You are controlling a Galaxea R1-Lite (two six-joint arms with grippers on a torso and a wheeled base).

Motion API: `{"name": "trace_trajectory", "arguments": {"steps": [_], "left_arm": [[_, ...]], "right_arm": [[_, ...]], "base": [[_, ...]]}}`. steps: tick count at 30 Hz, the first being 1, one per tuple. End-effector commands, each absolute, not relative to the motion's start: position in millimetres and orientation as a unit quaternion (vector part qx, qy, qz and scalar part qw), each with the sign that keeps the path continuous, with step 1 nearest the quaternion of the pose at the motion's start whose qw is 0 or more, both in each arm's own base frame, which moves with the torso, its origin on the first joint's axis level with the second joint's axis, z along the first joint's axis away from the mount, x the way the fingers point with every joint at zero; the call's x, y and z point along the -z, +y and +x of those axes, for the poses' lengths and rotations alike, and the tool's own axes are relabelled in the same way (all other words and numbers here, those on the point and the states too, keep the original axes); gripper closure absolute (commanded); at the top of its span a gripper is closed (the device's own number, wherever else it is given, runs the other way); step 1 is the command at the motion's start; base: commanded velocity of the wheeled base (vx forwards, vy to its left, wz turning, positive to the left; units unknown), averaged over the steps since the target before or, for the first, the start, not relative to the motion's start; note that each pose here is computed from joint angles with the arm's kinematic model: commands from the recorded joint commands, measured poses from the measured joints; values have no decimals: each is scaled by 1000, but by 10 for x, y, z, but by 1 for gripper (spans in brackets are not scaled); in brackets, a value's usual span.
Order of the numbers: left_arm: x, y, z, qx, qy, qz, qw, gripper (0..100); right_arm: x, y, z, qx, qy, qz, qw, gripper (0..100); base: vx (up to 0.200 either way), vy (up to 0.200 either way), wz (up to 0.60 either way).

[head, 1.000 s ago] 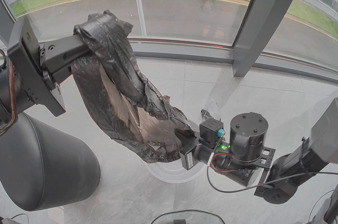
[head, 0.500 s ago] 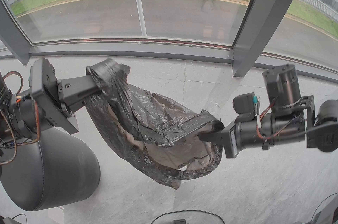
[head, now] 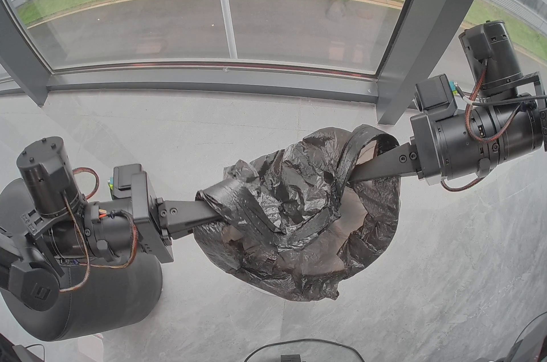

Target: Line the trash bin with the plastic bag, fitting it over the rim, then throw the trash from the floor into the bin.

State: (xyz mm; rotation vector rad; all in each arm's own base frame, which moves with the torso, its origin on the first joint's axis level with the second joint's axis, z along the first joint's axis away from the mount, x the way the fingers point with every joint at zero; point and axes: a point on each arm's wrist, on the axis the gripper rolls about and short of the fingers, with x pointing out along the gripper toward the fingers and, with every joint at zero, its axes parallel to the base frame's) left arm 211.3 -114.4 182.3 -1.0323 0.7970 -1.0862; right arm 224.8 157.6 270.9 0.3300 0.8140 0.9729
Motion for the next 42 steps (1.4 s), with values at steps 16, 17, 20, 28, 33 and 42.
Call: {"name": "trace_trajectory", "arguments": {"steps": [16, 17, 20, 28, 33, 42], "left_arm": [[-1439, -1275, 2015, 461, 430, -452, 631, 100], [-1413, -1284, 2033, 458, 434, -452, 630, 100], [-1339, -1299, 2069, 449, 444, -454, 628, 100], [-1265, -1299, 2060, 441, 455, -455, 625, 100], [-1255, -1286, 2013, 439, 460, -456, 623, 100], [-1309, -1246, 1838, 446, 464, -459, 613, 100]], "right_arm": [[-2070, 1770, 2339, -436, 464, 148, 757, 100], [-2019, 1788, 2366, -434, 465, 148, 757, 100], [-1897, 1820, 2412, -428, 478, 148, 752, 100], [-1782, 1817, 2391, -421, 494, 151, 746, 100], [-1772, 1766, 2302, -414, 503, 158, 742, 100], [-2012, 1550, 1915, -420, 486, 184, 744, 100]], "base": [[0, 0, 0], [0, 0, 0], [0, 0, 0], [0, 0, 0], [0, 0, 0], [0, 0, 0]]}}
